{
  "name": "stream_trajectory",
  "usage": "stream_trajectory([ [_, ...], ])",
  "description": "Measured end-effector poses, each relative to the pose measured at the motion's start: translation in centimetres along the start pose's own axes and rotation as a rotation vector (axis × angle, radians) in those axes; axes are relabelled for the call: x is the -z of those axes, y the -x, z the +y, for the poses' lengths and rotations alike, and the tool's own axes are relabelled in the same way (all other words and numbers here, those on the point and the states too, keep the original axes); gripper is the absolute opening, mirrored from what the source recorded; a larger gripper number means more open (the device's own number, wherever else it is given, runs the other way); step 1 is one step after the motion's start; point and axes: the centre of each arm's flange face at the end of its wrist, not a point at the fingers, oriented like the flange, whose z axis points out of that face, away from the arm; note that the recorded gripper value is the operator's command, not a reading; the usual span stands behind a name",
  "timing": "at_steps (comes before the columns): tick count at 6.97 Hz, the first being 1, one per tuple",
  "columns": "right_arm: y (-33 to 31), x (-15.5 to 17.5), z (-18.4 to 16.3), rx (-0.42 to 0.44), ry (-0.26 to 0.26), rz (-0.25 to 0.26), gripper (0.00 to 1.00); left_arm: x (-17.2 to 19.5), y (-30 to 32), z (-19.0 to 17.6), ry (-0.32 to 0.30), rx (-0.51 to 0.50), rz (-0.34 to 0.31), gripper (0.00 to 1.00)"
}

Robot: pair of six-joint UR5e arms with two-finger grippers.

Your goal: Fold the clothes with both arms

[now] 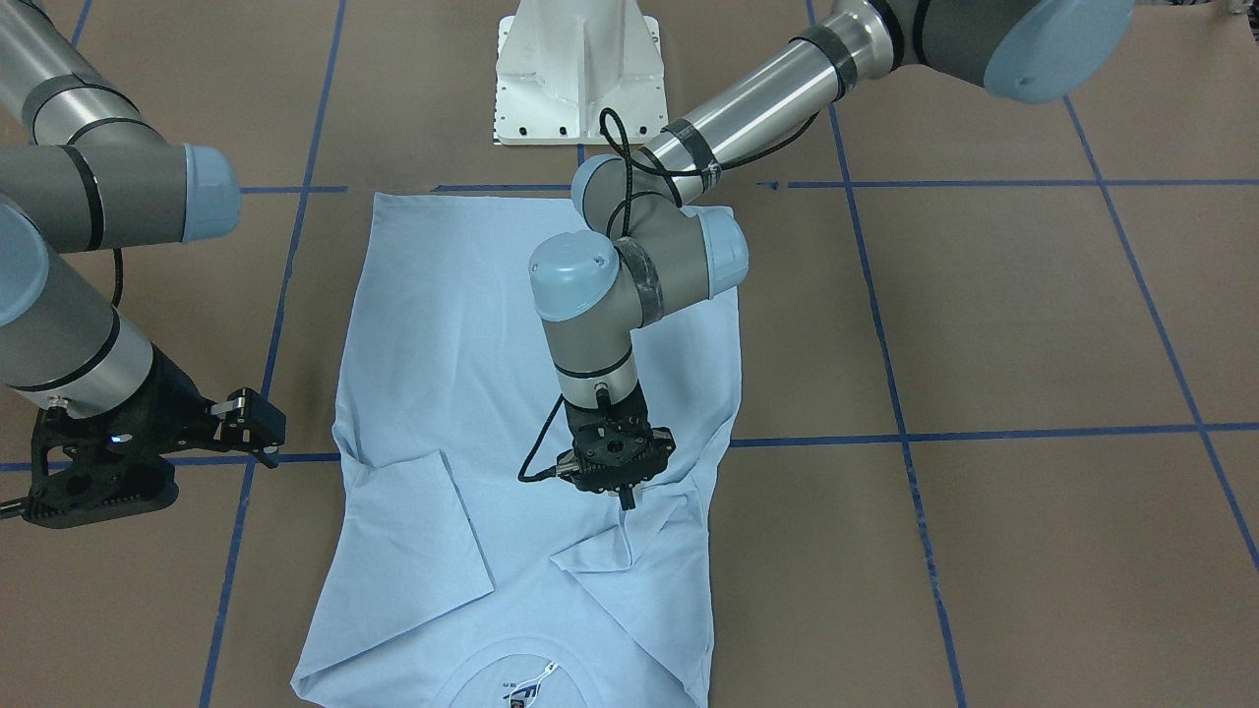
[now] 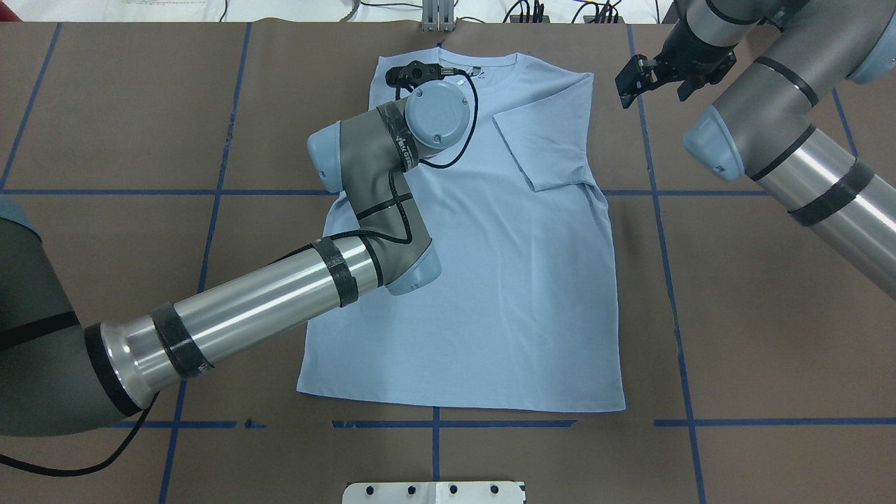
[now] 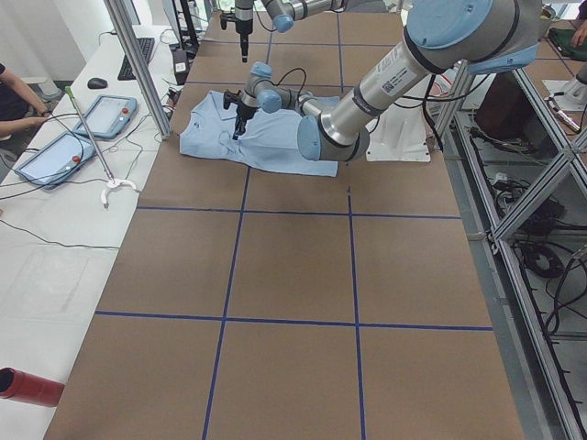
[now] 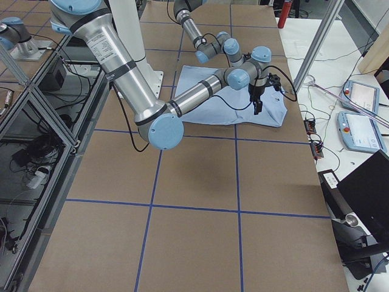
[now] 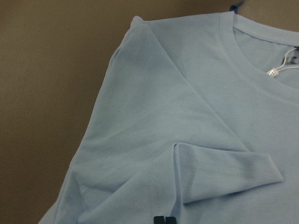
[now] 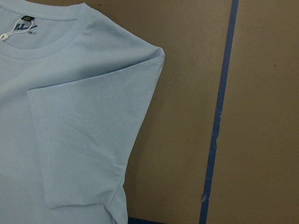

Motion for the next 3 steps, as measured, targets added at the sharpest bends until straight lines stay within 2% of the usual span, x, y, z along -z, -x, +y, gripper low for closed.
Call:
stream_trajectory([
  [3,0.0,0.0,0.0,0.0,0.0,0.0,1.0,1.4,0.0,0.0,-0.005,-0.032,0.027,0.0],
])
